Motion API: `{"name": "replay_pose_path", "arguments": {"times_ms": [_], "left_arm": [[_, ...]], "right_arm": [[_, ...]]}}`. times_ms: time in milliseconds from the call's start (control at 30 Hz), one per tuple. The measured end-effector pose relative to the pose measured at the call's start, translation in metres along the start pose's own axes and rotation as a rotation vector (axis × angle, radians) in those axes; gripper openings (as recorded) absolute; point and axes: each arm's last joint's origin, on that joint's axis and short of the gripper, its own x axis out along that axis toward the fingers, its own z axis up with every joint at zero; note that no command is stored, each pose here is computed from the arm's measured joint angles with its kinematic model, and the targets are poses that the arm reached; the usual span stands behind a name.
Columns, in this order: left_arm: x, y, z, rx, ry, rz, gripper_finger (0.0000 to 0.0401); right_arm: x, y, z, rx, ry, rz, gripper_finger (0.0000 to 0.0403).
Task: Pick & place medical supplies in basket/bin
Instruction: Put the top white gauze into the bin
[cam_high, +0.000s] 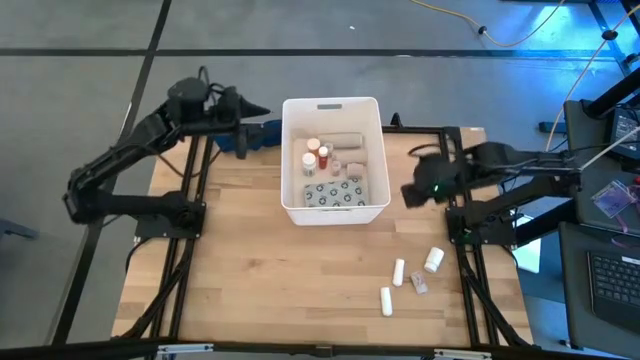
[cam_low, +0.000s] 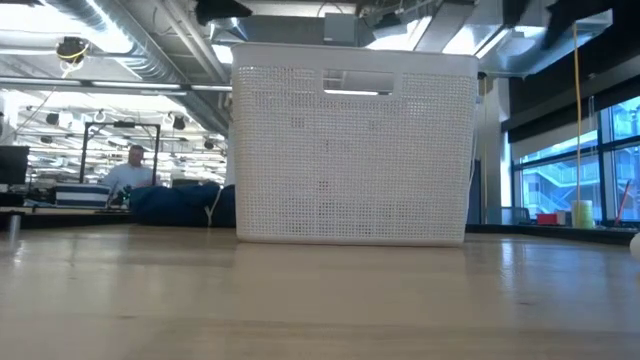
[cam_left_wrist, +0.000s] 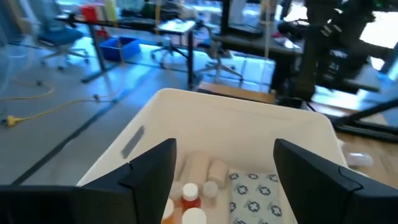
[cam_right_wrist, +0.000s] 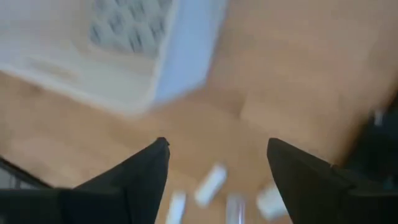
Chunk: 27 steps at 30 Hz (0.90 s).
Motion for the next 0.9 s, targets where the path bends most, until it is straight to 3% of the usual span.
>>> {"name": "replay_pose_path", "arguments": {"times_ms": [200, 633, 800, 900], "left_arm": [[-0.015, -0.004, -0.01, -0.038, -0.031, 0.05, 0.026], [-0.016, -0.004, -0.011, -0.094, -0.027, 0.048, 0.0261], [-0.016, -0.004, -0.011, -0.095, -0.026, 0.048, 0.0261], [-0.016, -0.004, -0.012, -0.096, -0.022, 0.047, 0.026]], "right_arm": [[0.019, 0.023, -0.032, 0.037, 0.153, -0.081, 0.026], [0.089, 0.072, -0.1, 0.078, 0.115, -0.252, 0.0259], [0.122, 0.063, -0.115, 0.105, 0.164, -0.271, 0.0259], [0.135, 0.054, -0.121, 0.159, 0.155, -0.186, 0.0259]]}}
